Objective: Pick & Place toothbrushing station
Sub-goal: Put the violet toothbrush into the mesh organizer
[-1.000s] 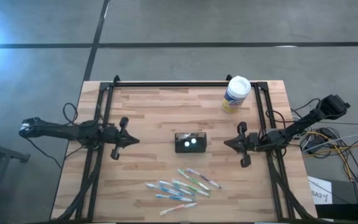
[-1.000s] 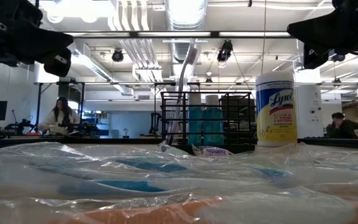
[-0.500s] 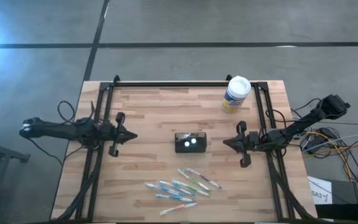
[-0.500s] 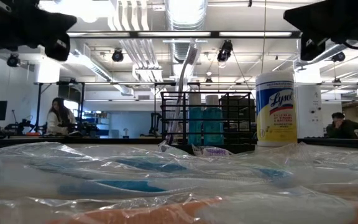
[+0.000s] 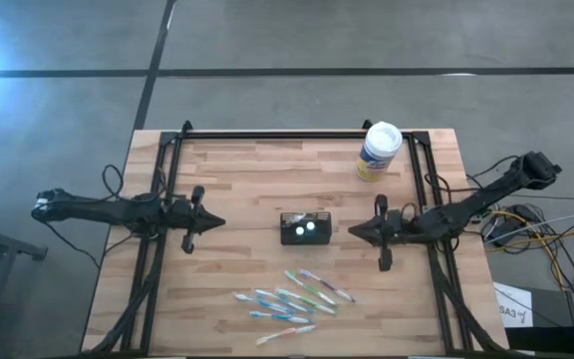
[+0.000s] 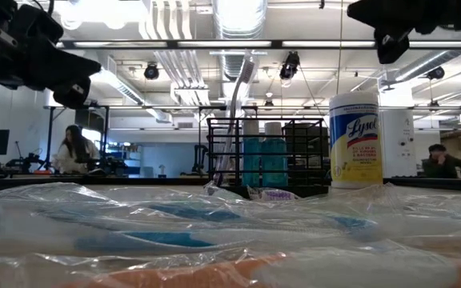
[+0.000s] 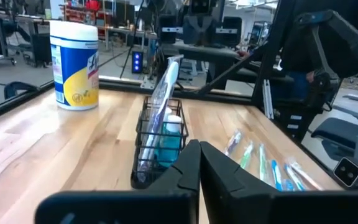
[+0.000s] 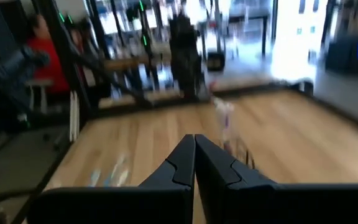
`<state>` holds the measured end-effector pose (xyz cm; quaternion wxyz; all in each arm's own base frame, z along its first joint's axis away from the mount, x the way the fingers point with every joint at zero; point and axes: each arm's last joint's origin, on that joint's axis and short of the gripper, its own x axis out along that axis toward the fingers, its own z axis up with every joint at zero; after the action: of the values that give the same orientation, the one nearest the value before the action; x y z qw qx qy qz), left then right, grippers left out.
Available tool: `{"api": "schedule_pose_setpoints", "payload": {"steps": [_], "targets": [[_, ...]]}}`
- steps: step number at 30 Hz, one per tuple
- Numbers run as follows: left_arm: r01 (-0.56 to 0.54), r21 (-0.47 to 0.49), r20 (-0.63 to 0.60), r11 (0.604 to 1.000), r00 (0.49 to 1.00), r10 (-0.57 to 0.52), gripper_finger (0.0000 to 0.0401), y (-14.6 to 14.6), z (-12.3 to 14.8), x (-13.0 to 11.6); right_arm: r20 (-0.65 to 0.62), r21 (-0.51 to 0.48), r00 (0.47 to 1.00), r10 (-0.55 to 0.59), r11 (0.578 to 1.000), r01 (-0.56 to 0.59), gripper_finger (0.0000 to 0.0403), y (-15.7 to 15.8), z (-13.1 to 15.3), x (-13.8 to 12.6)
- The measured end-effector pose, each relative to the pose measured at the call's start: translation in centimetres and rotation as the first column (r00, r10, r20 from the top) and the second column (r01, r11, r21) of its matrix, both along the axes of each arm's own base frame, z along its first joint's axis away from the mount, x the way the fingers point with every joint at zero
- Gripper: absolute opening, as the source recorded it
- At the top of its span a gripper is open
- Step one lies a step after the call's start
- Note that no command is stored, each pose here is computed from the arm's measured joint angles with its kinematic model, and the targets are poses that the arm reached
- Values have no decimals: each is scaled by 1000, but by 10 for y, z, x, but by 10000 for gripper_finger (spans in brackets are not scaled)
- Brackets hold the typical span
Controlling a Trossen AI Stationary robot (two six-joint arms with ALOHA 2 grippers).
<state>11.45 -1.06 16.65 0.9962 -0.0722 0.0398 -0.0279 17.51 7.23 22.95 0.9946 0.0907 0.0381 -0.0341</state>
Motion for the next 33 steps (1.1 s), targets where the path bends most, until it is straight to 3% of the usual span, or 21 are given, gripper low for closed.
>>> {"api": "schedule_pose_setpoints", "payload": {"steps": [3, 9, 16, 22, 27, 33], "targets": [[0, 0, -5, 1000, 1000, 0, 14, 0, -1, 0, -187, 66, 982, -14, 997, 27, 8, 3, 17, 3], [1, 15, -28, 1000, 1000, 0, 11, 0, -3, 0, -475, 179, 879, -49, 972, 151, 8, 13, 41, -4], [3, 45, -36, 999, 999, -2, 11, 0, -4, 0, -551, 179, 835, -8, 976, 127, 8, 42, 50, 6], [3, 43, -37, 999, 999, -2, 21, 0, -4, 0, -597, 245, 802, -4, 951, 187, 8, 67, 47, 31], [2, 35, -46, 999, 999, -1, 17, 0, -5, 0, -684, 231, 730, -17, 943, 238, 8, 89, 38, 55], [2, 33, -43, 999, 999, 0, 18, 0, -5, 0, -790, 94, 606, -90, 960, 265, 9, 110, 35, 79]]}}
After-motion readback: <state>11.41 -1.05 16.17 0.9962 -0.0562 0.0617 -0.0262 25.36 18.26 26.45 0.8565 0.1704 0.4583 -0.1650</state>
